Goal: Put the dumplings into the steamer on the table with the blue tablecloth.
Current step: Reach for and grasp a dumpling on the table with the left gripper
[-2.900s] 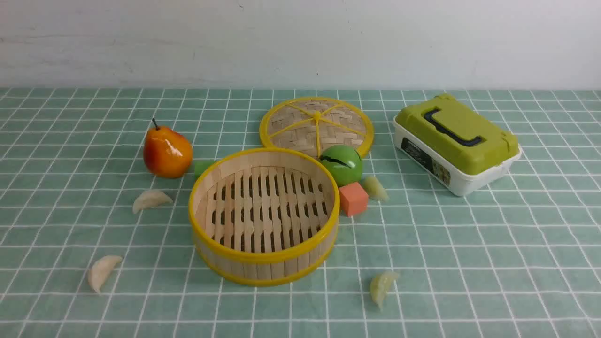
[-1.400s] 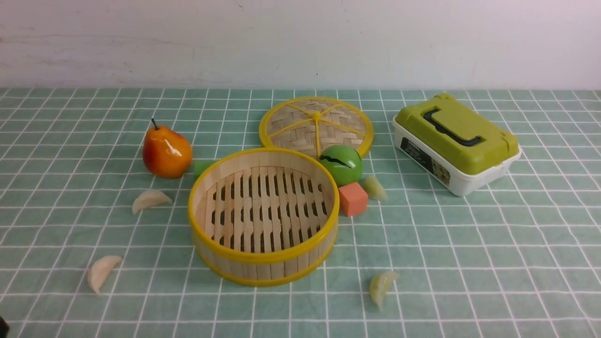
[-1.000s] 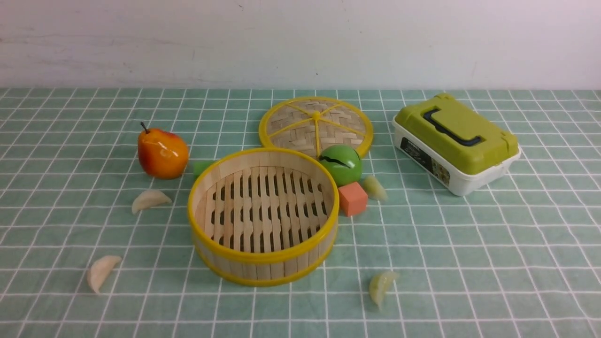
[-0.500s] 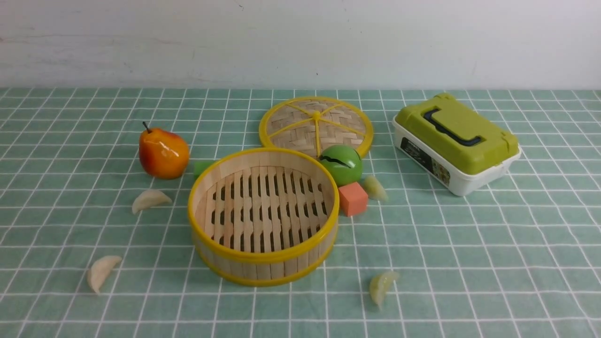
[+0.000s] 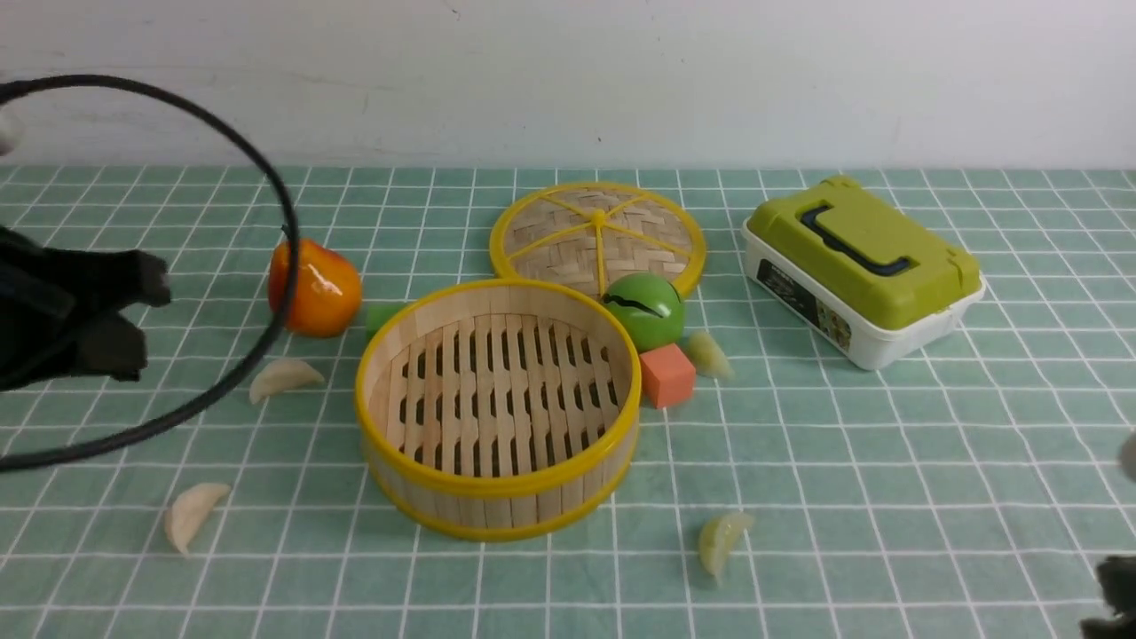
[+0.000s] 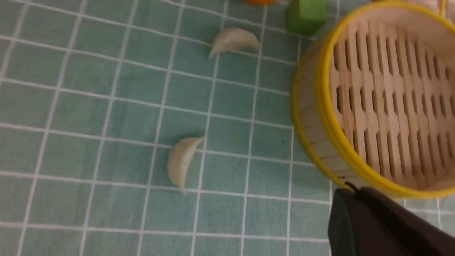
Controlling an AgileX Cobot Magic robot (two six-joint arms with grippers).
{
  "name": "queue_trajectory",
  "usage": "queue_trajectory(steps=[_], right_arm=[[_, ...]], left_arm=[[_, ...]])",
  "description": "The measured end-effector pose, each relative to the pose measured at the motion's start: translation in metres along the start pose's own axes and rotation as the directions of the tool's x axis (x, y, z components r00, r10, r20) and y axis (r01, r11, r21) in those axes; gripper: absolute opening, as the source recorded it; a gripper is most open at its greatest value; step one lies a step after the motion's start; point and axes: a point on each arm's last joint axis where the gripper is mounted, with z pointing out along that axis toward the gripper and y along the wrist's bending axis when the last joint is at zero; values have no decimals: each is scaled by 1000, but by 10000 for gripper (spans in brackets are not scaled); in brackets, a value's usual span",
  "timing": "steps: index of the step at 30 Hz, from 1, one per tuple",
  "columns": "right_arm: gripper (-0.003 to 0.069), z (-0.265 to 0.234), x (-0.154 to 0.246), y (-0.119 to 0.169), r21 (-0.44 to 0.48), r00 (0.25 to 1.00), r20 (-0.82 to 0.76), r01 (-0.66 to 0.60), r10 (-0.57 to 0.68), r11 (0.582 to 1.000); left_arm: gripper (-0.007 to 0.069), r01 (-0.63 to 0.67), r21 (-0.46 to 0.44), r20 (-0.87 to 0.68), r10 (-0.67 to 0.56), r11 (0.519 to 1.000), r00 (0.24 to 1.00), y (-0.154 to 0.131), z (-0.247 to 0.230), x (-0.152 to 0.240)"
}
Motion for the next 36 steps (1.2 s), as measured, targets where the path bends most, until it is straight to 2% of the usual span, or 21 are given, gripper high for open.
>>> queue_trajectory(steps=[2, 5, 9, 10, 11, 12, 15, 18, 20, 25, 28, 30, 35, 36], right_arm=[[-8, 14, 0, 12, -85, 995, -59, 81, -86, 993], [-8, 25, 0, 20, -136, 992, -91, 79, -91, 988], [-8, 31, -3, 25, -176, 990, -114, 57, -78, 983], [-8, 32, -3, 27, -197, 991, -114, 51, -74, 979], [-8, 32, -4, 27, -197, 991, -111, 52, -75, 979], [-7, 32, -4, 29, -214, 992, -106, 50, -74, 976], [-3, 31, -5, 32, -246, 993, -98, 35, -60, 969], [-2, 31, -6, 36, -281, 995, -90, 20, -47, 959], [-2, 30, -6, 36, -291, 995, -83, 26, -52, 956], [-2, 30, -7, 38, -312, 994, -61, 67, -90, 948], [-1, 30, -8, 39, -317, 995, -56, 61, -83, 947], [-1, 30, -8, 39, -317, 995, -52, 60, -81, 946], [1, 30, -8, 39, -318, 995, -52, 60, -81, 946], [1, 30, -8, 39, -318, 995, -52, 59, -80, 946]], left_arm=[[-14, -99, 31, -75, 101, 995, 992, -4, 24, -18], [6, -159, 44, -124, 163, 986, 979, -9, 45, -36], [85, -265, 20, -182, 264, 964, 947, -17, 73, -48], [158, -355, -7, -205, 346, 935, 916, -25, 92, -52], [167, -362, -14, -206, 351, 932, 913, -24, 94, -53], [245, -439, -50, -214, 420, 897, 882, -28, 114, -57], [378, -520, -110, -211, 491, 847, 845, -24, 148, -63], [459, -559, -164, -256, 512, 813, 820, -14, 191, -62], [470, -567, -180, -270, 514, 804, 814, -11, 203, -62], [467, -597, -196, -317, 526, 778, 789, -1, 248, -53], [426, -600, -191, -336, 523, 777, 783, 2, 262, -47], [372, -596, -188, -346, 515, 781, 784, 3, 263, -46], [125, -537, -199, -362, 448, 820, 818, 2, 260, -45], [115, -516, -208, -357, 427, 831, 831, 2, 259, -45]])
